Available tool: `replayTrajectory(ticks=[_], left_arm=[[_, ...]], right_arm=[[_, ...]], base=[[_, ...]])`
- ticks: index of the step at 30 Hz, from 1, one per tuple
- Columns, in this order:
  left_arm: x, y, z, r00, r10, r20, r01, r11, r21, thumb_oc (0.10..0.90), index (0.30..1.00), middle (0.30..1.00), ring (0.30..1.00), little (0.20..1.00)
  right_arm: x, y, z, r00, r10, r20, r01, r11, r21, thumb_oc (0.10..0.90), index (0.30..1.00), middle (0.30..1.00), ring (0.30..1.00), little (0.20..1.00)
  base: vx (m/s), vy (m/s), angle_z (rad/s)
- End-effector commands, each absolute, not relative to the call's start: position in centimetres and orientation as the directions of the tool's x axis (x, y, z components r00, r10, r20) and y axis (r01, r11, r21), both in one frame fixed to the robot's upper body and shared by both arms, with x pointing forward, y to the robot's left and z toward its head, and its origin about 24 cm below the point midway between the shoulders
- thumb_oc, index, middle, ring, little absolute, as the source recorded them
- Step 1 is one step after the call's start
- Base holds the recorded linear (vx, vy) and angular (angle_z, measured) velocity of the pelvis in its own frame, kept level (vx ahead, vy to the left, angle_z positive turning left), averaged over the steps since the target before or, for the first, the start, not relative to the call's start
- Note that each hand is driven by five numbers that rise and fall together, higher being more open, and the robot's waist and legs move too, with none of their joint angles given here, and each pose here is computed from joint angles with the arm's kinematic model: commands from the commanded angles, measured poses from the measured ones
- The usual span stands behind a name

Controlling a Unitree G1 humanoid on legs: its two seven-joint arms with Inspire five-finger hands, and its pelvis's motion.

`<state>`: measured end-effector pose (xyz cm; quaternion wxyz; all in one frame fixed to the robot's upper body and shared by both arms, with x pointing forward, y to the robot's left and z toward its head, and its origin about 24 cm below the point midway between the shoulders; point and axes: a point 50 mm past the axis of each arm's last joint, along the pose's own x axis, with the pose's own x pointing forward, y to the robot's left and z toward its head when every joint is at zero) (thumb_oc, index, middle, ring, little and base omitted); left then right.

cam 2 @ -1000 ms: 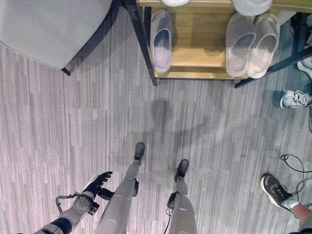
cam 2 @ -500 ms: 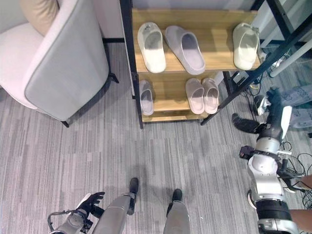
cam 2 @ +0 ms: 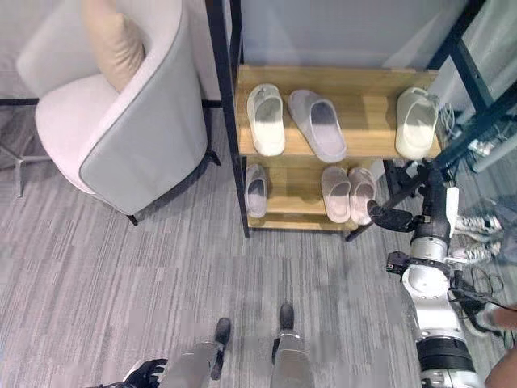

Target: Arrange the slippers neatly on the shoe rack.

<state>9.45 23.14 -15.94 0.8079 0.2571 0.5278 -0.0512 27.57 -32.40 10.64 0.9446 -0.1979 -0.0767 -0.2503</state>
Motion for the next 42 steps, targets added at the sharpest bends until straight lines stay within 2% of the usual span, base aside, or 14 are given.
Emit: replayTrajectory(ticks=[1,3,7,11,13,18,22,27,31,39,42], left_arm=[[10.6,22.4,-15.6,0.504,0.142,-0.852,0.372,0.854,0.363,0.800,0.900,0.900,0.900,0.900],[12.8,22.1,-14.7,0.586,0.124,-0.801,0.360,0.845,0.395,0.800,0.900,0.900,0.900,0.900],[14.2,21.7,-14.2,0.621,0.105,-0.777,0.356,0.846,0.398,0.800,0.900,0.900,0.900,0.900],[13.0,21.7,-14.8,0.578,0.118,-0.807,0.373,0.842,0.390,0.800,0.900,0.900,0.900,0.900],[12.1,22.3,-15.2,0.535,0.149,-0.832,0.382,0.835,0.395,0.800,0.900,0.900,0.900,0.900],[13.0,23.0,-14.8,0.551,0.178,-0.816,0.350,0.838,0.419,0.800,0.900,0.900,0.900,0.900],[13.7,23.3,-14.5,0.567,0.186,-0.803,0.333,0.839,0.430,0.800,0.900,0.900,0.900,0.900],[15.6,23.2,-13.6,0.627,0.167,-0.760,0.310,0.842,0.441,0.800,0.900,0.900,0.900,0.900],[17.0,23.0,-13.1,0.660,0.163,-0.733,0.289,0.846,0.449,0.800,0.900,0.900,0.900,0.900],[18.2,22.7,-12.6,0.688,0.161,-0.707,0.263,0.853,0.450,0.800,0.900,0.900,0.900,0.900],[18.2,22.7,-12.6,0.689,0.168,-0.705,0.266,0.846,0.462,0.800,0.900,0.900,0.900,0.900]], right_arm=[[27.8,-33.9,19.3,0.712,-0.429,0.556,0.626,0.747,-0.226,0.800,0.900,0.900,0.900,0.900],[27.8,-34.3,19.6,0.686,-0.456,0.567,0.649,0.735,-0.194,0.800,0.900,0.900,0.900,0.900],[27.9,-34.0,20.2,0.665,-0.455,0.592,0.653,0.739,-0.165,0.800,0.900,0.900,0.900,0.900],[29.2,-32.7,20.3,0.692,-0.425,0.583,0.615,0.770,-0.168,0.800,0.900,0.900,0.900,0.900],[30.0,-31.9,22.9,0.638,-0.421,0.644,0.610,0.787,-0.090,0.800,0.900,0.900,0.900,0.900],[30.3,-31.8,28.2,0.532,-0.412,0.739,0.618,0.786,-0.007,0.800,0.900,0.900,0.900,0.900],[30.4,-31.1,30.5,0.507,-0.359,0.783,0.608,0.794,-0.029,0.800,0.900,0.900,0.900,0.900],[30.9,-29.2,33.1,0.547,-0.168,0.820,0.590,0.772,-0.236,0.800,0.900,0.900,0.900,0.900],[31.0,-28.3,33.8,0.539,-0.127,0.833,0.584,0.769,-0.261,0.800,0.900,0.900,0.900,0.900],[31.0,-29.2,32.1,0.565,-0.164,0.809,0.593,0.762,-0.260,0.800,0.900,0.900,0.900,0.900],[30.2,-30.4,32.6,0.482,-0.271,0.833,0.589,0.804,-0.080,0.800,0.900,0.900,0.900,0.900]], base=[[0.13,-0.427,0.64],[0.12,-0.318,0.14],[0.20,-0.012,0.15],[0.16,0.070,-0.33],[0.07,0.219,-0.14],[0.02,0.126,-0.28],[0.00,0.059,-0.05],[-0.01,0.029,0.00],[-0.04,0.017,0.02],[-0.02,-0.005,0.02],[-0.01,-0.007,0.07]])
